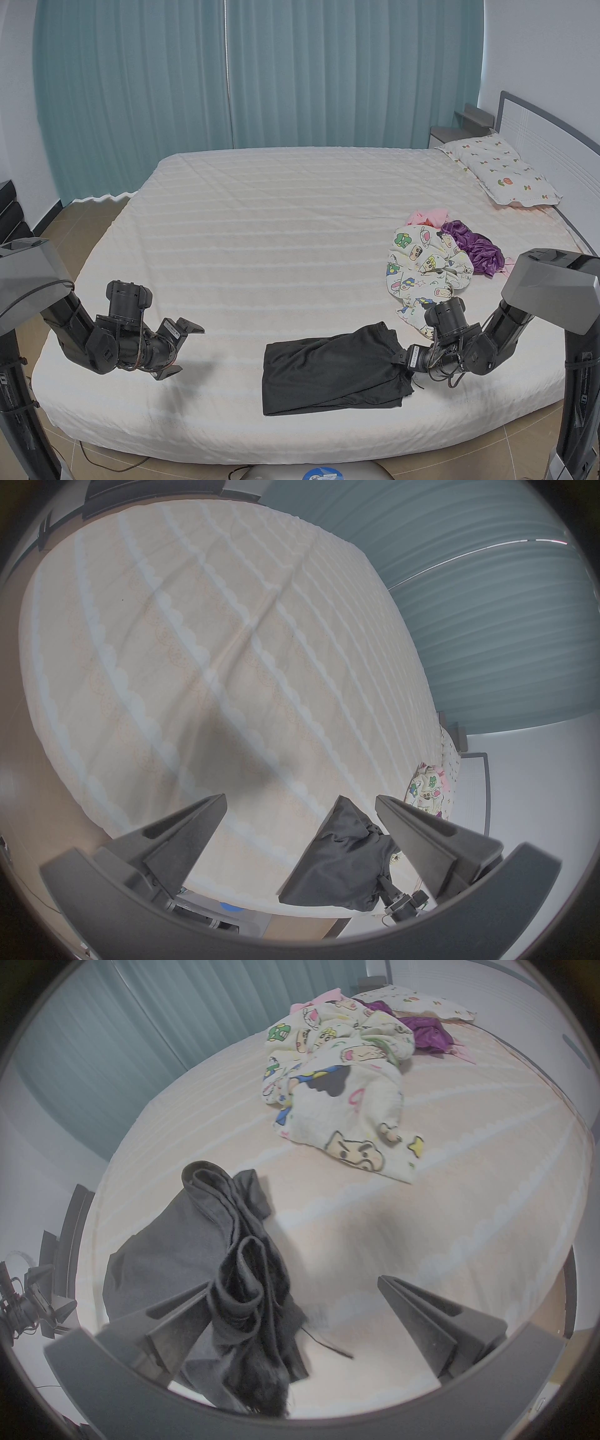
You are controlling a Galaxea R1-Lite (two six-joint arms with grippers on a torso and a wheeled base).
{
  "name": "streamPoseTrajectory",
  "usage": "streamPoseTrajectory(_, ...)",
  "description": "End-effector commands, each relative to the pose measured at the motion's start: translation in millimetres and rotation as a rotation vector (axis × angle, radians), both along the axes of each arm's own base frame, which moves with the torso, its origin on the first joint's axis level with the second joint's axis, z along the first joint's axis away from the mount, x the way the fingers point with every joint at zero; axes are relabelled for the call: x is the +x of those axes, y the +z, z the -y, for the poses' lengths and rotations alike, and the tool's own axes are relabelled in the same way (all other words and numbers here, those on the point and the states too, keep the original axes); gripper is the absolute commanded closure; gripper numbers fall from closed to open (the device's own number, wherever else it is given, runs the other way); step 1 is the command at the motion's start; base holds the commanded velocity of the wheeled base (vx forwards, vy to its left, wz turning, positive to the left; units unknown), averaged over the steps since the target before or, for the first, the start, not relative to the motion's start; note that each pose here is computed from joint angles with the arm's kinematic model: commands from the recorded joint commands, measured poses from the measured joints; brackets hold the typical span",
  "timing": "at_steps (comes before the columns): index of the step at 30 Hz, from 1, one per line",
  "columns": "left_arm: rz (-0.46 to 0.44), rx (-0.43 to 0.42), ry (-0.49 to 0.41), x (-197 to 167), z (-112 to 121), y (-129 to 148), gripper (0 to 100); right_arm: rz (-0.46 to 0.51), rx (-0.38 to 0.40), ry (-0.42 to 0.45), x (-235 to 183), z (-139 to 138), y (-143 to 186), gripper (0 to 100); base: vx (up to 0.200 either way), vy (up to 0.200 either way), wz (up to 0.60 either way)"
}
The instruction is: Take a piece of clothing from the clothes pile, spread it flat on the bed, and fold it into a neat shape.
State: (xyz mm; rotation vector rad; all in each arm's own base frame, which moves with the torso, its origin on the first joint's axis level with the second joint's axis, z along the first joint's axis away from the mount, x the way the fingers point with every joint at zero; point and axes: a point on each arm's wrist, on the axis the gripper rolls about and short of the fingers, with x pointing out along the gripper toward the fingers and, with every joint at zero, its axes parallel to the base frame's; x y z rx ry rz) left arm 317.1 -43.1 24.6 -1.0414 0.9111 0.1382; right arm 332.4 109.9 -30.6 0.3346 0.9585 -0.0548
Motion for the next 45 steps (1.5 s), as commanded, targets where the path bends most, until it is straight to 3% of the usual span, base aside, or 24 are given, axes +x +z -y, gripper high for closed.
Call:
streamPoseTrajectory(1,-0.003,0.000,0.000,-0.2,0.1,-0.7,0,-0.008,0.006,-0.021,-17.9,12.8,11.5,0,0.000,0.000,0.00)
streamPoseTrajectory(10,-0.003,0.000,0.000,-0.5,0.1,-0.9,0,0.052,0.027,-0.055,-33.7,30.1,7.6,0,0.000,0.000,0.00)
streamPoseTrajectory(18,-0.002,0.001,-0.001,-0.5,0.1,-0.9,0,0.212,0.171,0.035,-33.1,24.2,32.7,0,0.000,0.000,0.00)
streamPoseTrajectory(25,-0.002,0.001,-0.001,-0.5,0.1,-0.9,0,0.171,0.216,0.051,-15.2,5.2,7.1,0,0.000,0.000,0.00)
streamPoseTrajectory(32,0.001,0.001,-0.001,0.2,0.2,-0.4,0,0.153,0.209,0.065,-2.3,-7.3,-13.4,0,0.000,0.000,0.00)
streamPoseTrajectory(33,-0.001,0.001,-0.001,-0.1,0.1,-0.6,0,0.153,0.208,0.064,-2.0,-7.3,-13.3,100,0.000,0.000,0.00)
streamPoseTrajectory(45,-0.004,0.001,0.000,-1.0,0.0,-0.8,0,0.168,0.220,0.045,-29.1,5.4,16.6,100,0.000,0.000,0.00)
